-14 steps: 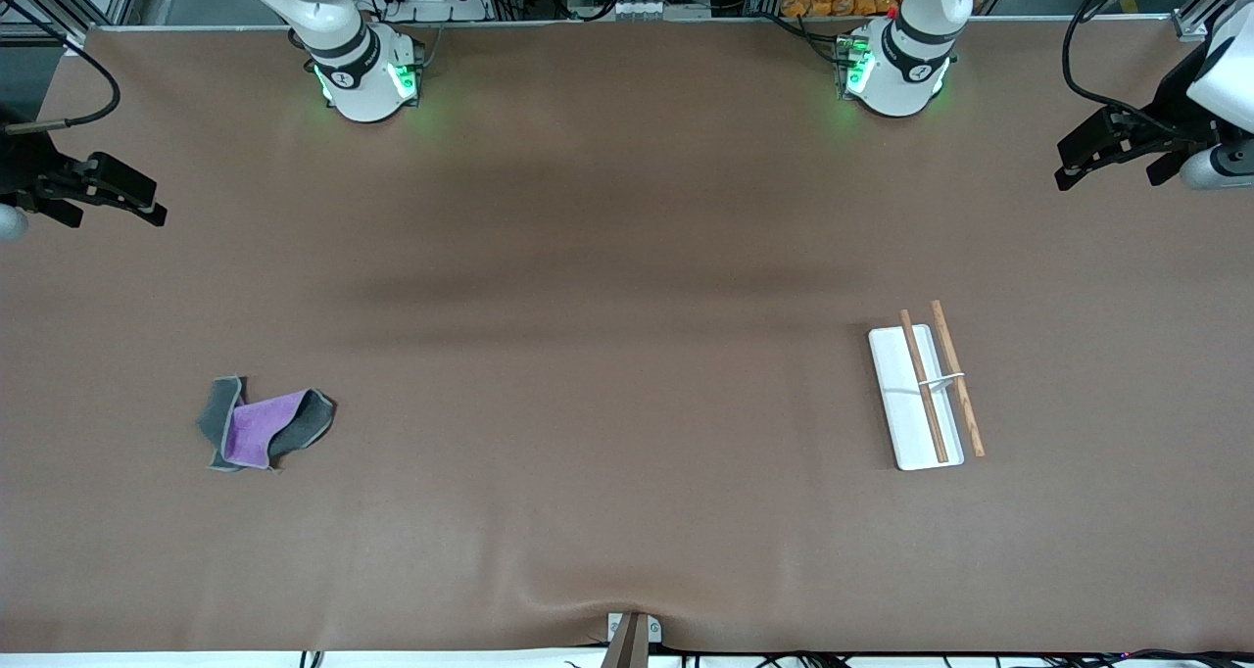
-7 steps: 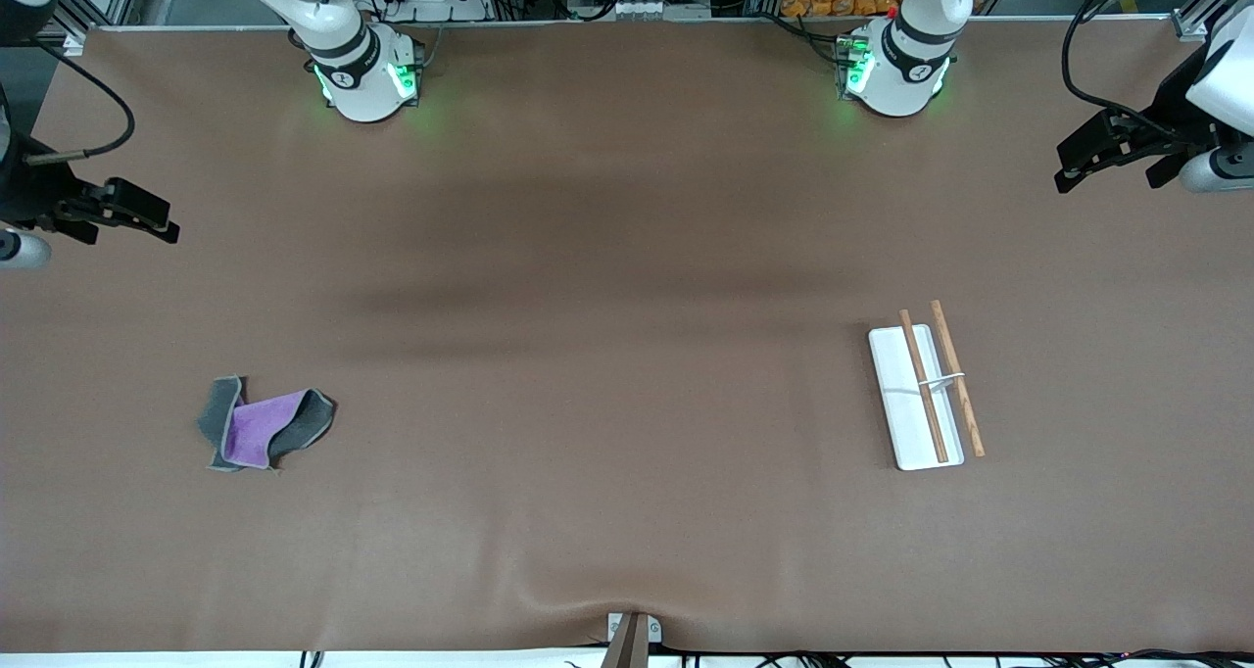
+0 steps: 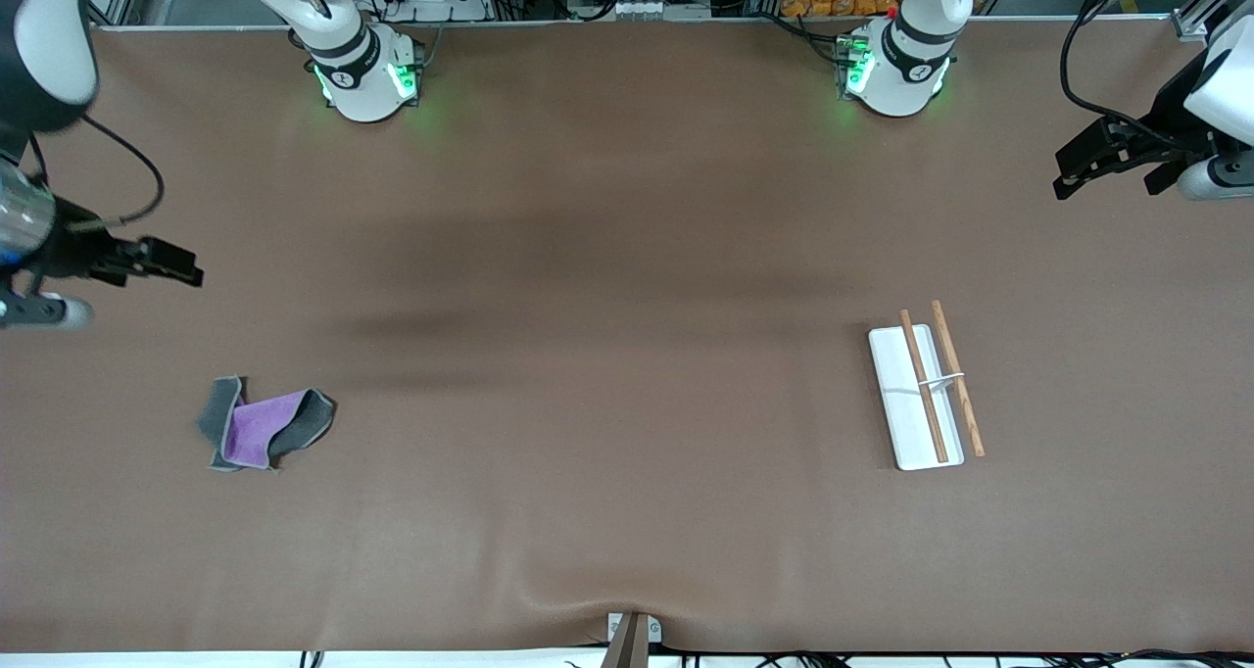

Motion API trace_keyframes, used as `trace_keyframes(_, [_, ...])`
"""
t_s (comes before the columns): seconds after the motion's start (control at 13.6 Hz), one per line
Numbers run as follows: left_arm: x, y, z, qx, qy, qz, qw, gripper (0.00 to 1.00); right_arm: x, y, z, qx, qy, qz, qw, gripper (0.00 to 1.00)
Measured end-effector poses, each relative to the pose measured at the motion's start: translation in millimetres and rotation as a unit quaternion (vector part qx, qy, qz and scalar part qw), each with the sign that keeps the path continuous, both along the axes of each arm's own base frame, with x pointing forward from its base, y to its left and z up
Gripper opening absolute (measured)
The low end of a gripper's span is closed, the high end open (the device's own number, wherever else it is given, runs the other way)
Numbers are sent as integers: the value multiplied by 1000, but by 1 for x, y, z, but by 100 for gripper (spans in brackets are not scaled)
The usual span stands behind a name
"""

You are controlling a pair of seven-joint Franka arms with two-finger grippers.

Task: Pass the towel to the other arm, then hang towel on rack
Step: 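Reach the right gripper down to the grey-purple towel and grasp it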

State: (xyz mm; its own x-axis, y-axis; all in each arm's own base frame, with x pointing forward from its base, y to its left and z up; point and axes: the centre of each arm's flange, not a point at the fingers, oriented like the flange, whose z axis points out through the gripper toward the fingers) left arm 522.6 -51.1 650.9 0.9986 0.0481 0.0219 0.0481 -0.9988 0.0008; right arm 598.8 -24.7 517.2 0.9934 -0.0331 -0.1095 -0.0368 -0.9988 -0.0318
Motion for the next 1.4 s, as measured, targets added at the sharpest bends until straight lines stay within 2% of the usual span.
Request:
trace_keyframes(0.29, [5, 0, -2, -1, -7, 0, 1000, 100, 40, -9, -91, -3, 3, -8, 1000, 100])
trace_keyframes(0.59, [14, 0, -12, -3, -6, 0, 1000, 100, 67, -16, -167, -8, -15, -15, 1000, 100])
trace_keyframes(0.81, [16, -1, -16, -3, -3, -2, 1000, 100, 79, -40, -217, -13, -32, -32, 999, 100])
trace_keyframes(1.03, [18, -2, -18, -3, -1, -2, 1000, 100, 83, -54, -272, -16, -31, -39, 999, 100])
trace_keyframes(1.18, [20, -3, -19, -4, -5, -3, 1000, 100, 84, -50, -292, -15, -26, -36, 999, 100])
trace_keyframes(1.4, [23, -5, -22, -4, -5, -5, 1000, 100, 89, -48, -304, -17, -47, -35, 998, 100])
